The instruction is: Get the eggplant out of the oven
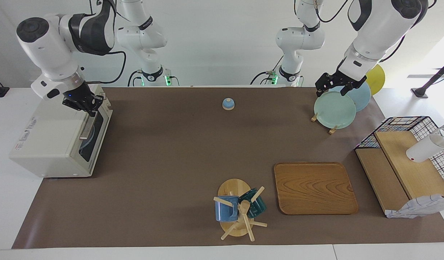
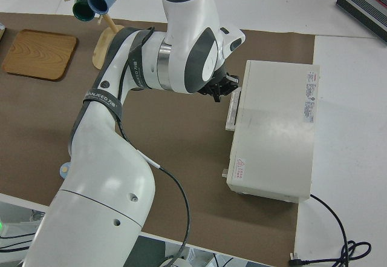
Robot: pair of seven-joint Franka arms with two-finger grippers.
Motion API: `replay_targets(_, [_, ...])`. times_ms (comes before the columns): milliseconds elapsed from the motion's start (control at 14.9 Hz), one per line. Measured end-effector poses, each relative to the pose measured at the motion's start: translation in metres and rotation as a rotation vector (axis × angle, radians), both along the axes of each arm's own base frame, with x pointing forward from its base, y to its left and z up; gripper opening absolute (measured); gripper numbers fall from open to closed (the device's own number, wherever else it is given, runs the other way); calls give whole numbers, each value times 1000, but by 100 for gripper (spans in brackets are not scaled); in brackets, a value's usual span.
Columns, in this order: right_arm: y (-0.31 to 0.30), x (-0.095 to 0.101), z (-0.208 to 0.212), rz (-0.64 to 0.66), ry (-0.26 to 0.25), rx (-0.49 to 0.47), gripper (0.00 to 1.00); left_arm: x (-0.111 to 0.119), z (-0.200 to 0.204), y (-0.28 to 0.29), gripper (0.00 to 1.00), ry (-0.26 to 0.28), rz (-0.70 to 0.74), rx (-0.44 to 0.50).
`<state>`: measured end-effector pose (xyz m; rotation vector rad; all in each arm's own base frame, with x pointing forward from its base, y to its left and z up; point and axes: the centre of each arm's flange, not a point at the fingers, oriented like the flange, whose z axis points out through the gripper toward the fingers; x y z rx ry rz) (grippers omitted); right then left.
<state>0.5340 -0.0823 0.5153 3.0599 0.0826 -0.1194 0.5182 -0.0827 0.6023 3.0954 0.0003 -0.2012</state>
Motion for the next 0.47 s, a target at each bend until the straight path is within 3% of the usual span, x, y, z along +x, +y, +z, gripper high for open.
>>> replay_targets(471, [-12, -2, -29, 11, 5, -52, 1, 0, 0, 0, 100, 0, 0, 0])
